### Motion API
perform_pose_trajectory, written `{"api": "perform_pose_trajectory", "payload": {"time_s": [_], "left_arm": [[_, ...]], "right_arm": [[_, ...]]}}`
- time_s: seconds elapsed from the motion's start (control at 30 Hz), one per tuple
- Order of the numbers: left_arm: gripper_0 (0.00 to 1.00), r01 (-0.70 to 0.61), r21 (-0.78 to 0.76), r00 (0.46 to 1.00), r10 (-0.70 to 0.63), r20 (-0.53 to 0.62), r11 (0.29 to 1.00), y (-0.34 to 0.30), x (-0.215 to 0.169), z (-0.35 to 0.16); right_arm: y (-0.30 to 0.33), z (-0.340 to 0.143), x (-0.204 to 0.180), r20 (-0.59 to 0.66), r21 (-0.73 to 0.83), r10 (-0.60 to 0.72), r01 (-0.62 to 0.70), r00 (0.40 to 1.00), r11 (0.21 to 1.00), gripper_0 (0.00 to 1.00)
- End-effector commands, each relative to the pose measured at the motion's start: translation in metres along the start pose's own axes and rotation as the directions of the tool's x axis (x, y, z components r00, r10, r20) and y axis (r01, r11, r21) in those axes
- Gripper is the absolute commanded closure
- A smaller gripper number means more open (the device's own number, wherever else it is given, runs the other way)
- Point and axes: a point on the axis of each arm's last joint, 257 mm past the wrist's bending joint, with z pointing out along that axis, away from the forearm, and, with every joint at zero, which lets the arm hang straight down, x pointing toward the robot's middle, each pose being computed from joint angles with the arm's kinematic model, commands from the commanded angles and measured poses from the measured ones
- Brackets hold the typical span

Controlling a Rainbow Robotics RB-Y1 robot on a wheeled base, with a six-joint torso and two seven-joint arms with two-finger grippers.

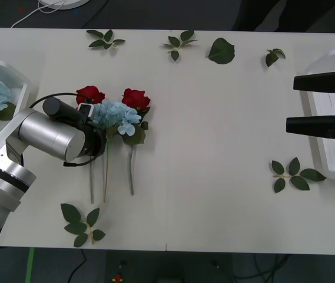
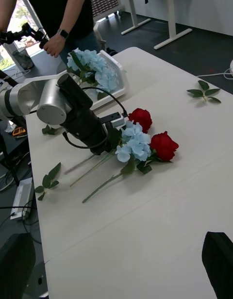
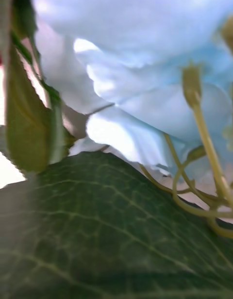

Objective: Place the red flowers into the right box and the blue flowers into the left box. If a person shows an open palm, hand one flower to the person first, then continue sorting.

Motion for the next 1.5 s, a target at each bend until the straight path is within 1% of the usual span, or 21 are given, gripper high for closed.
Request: {"api": "perform_pose_trajectory", "payload": {"time_s": [0.03,0.2,0.27,0.53,0.7,0.8,0.93,1.07,1.13,1.17,1.23,1.27,1.37,1.4,1.43,1.47,1.5], "left_arm": [[1.0,0.036,-0.041,0.998,-0.038,-0.052,0.999,0.022,0.026,0.013],[1.0,0.079,-0.064,0.996,-0.081,-0.029,0.995,0.043,0.008,-0.004],[1.0,0.099,-0.08,0.995,-0.101,-0.02,0.992,0.056,-0.002,-0.019],[1.0,0.215,-0.15,0.977,-0.214,0.017,0.965,0.119,-0.042,-0.097],[1.0,0.271,-0.174,0.962,-0.263,0.066,0.947,0.146,-0.066,-0.141],[1.0,0.29,-0.172,0.956,-0.277,0.094,0.942,0.154,-0.078,-0.162],[1.0,0.297,-0.124,0.951,-0.283,0.122,0.947,0.149,-0.097,-0.188],[1.0,0.218,-0.007,0.958,-0.212,0.193,0.976,0.117,-0.136,-0.211],[1.0,0.125,0.072,0.957,-0.139,0.256,0.99,0.091,-0.163,-0.226],[1.0,0.102,0.092,0.954,-0.123,0.273,0.991,0.083,-0.169,-0.231],[1.0,0.006,0.162,0.939,-0.061,0.339,0.987,0.056,-0.192,-0.247],[1.0,-0.018,0.178,0.932,-0.048,0.359,0.984,0.049,-0.198,-0.252],[1.0,-0.167,0.246,0.877,0.03,0.48,0.955,0.009,-0.23,-0.28],[1.0,-0.189,0.254,0.865,0.039,0.5,0.949,0.002,-0.235,-0.285],[1.0,-0.247,0.271,0.835,0.062,0.547,0.93,-0.014,-0.247,-0.299],[1.0,-0.268,0.278,0.825,0.07,0.561,0.923,-0.02,-0.25,-0.304],[1.0,-0.311,0.29,0.801,0.086,0.592,0.905,-0.034,-0.255,-0.314]], "right_arm": [[0.004,-0.004,-0.004,-0.02,0.001,-0.06,0.06,0.998,0.998,0.0],[0.004,-0.004,-0.004,-0.02,0.001,-0.06,0.06,0.998,0.998,0.0],[0.004,-0.004,-0.004,-0.02,0.001,-0.06,0.06,0.998,0.998,0.0],[0.004,-0.004,-0.004,-0.02,0.001,-0.06,0.06,0.998,0.998,0.0],[0.004,-0.004,-0.004,-0.02,0.001,-0.06,0.06,0.998,0.998,0.0],[0.004,-0.004,-0.004,-0.02,0.001,-0.06,0.06,0.998,0.998,0.0],[0.004,-0.004,-0.004,-0.02,0.001,-0.06,0.06,0.998,0.998,0.0],[0.004,-0.004,-0.004,-0.02,0.001,-0.06,0.06,0.998,0.998,0.0],[0.004,-0.004,-0.004,-0.02,0.001,-0.06,0.06,0.998,0.998,0.0],[0.004,-0.004,-0.004,-0.02,0.001,-0.06,0.06,0.998,0.998,0.0],[0.004,-0.004,-0.004,-0.02,0.001,-0.06,0.06,0.998,0.998,0.0],[0.004,-0.004,-0.004,-0.02,0.001,-0.06,0.06,0.998,0.998,0.0],[0.004,-0.004,-0.004,-0.02,0.001,-0.06,0.06,0.998,0.998,0.0],[0.004,-0.004,-0.004,-0.02,0.001,-0.06,0.06,0.998,0.998,0.0],[0.004,-0.004,-0.004,-0.02,0.001,-0.06,0.06,0.998,0.998,0.0],[0.004,-0.004,-0.004,-0.02,0.001,-0.06,0.06,0.998,0.998,0.0],[0.004,-0.004,-0.004,-0.02,0.001,-0.06,0.06,0.998,0.998,0.0]]}}
